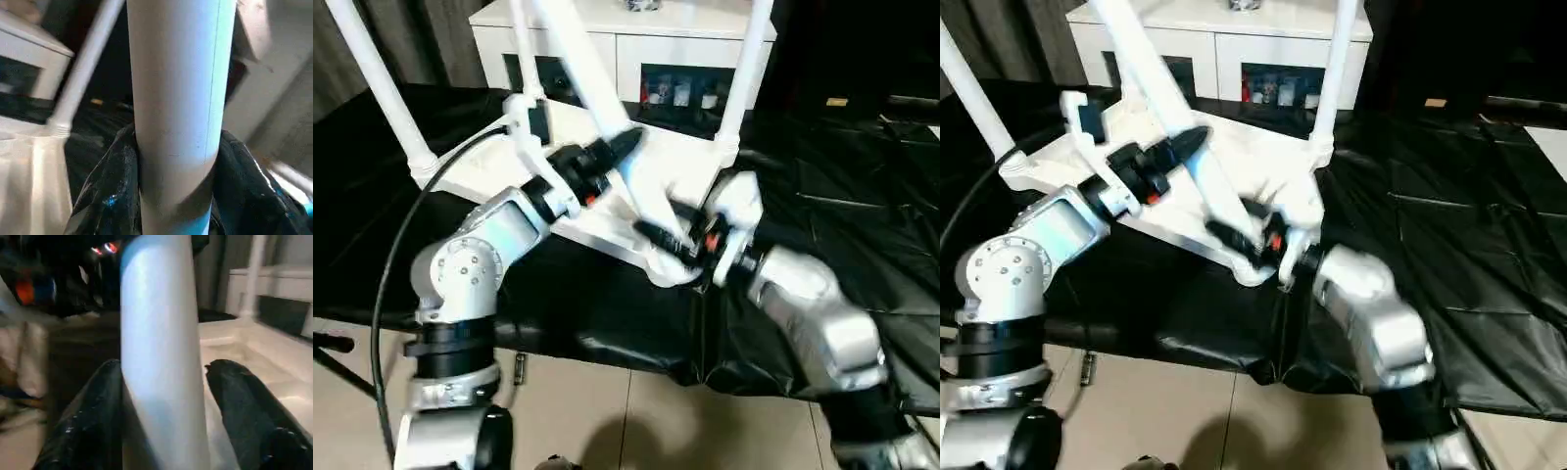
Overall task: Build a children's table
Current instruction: Pick table leg
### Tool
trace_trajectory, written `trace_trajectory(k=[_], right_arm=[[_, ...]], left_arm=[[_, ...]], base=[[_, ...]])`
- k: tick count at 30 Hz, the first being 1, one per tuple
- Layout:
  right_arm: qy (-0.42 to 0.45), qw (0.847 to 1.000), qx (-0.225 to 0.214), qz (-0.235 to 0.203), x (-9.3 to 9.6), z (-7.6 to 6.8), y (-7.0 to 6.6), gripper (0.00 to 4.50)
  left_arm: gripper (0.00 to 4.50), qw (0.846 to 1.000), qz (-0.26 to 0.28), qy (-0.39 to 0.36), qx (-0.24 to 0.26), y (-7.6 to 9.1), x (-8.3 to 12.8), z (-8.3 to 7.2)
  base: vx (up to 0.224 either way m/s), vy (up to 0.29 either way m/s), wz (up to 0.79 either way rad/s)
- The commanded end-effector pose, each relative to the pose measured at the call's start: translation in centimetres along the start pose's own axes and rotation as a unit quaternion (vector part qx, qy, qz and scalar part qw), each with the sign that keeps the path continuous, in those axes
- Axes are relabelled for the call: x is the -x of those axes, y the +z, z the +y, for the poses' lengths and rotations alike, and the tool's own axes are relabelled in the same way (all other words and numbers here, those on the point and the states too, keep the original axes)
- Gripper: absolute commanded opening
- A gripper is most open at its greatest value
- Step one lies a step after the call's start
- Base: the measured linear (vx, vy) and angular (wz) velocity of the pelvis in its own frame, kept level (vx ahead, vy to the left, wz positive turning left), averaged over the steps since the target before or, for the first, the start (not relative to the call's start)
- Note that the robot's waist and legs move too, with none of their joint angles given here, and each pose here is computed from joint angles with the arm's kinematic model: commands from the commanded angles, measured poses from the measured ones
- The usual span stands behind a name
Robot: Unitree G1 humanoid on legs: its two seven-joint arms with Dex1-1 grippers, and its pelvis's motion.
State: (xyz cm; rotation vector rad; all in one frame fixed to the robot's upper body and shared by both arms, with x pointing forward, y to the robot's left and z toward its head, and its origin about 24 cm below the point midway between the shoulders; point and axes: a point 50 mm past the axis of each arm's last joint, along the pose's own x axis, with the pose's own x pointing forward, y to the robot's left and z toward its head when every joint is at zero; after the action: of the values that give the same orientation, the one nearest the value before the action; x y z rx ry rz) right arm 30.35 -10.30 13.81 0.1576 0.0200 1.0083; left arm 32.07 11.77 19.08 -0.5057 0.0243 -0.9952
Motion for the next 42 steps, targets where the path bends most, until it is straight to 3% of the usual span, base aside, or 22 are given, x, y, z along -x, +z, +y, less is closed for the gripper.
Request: trace_trajectory(k=[1,7,10,13,24,35,37,40,42], right_arm=[[0.026,0.999,-0.038,-0.005,0.7,-0.8,1.1,3.03],[0.122,0.986,-0.046,0.105,1.4,-0.9,0.3,3.03],[0.132,0.982,-0.042,0.127,1.5,-1.0,0.2,3.03],[0.164,0.967,-0.051,0.189,1.7,-1.1,-0.7,3.03],[0.179,0.961,-0.061,0.203,1.5,-0.9,-1.2,2.07],[0.177,0.963,-0.061,0.194,1.3,-0.9,-1.1,1.99],[0.157,0.971,-0.056,0.169,0.8,-1.0,-0.8,1.97],[0.132,0.979,-0.041,0.153,0.3,-1.0,-0.4,1.96],[0.116,0.982,-0.032,0.144,0.0,-0.9,-0.3,1.95]], left_arm=[[1.80,0.998,0.032,-0.045,-0.006,0.1,-0.1,-0.4],[1.80,0.994,0.062,-0.090,-0.020,0.9,0.3,-0.4],[1.80,0.993,0.064,-0.094,-0.023,1.1,0.3,-0.4],[1.80,0.988,0.076,-0.133,-0.026,1.5,0.4,-0.9],[1.80,0.987,0.068,-0.144,-0.028,1.8,0.3,-0.8],[1.80,0.987,0.064,-0.143,-0.027,1.8,0.1,-0.7],[1.80,0.993,0.057,-0.090,-0.042,1.8,0.0,0.2],[2.50,0.997,0.050,-0.044,-0.040,1.8,-0.1,1.0],[2.50,0.998,0.045,-0.019,-0.039,1.7,-0.3,1.2]], base=[[0.000,0.000,0.00],[0.000,0.000,0.00],[0.000,0.000,0.00],[0.000,0.000,0.00],[0.000,0.000,0.00],[0.000,0.000,0.00],[0.000,0.000,0.00],[0.000,0.000,0.00],[0.000,0.000,0.00]])
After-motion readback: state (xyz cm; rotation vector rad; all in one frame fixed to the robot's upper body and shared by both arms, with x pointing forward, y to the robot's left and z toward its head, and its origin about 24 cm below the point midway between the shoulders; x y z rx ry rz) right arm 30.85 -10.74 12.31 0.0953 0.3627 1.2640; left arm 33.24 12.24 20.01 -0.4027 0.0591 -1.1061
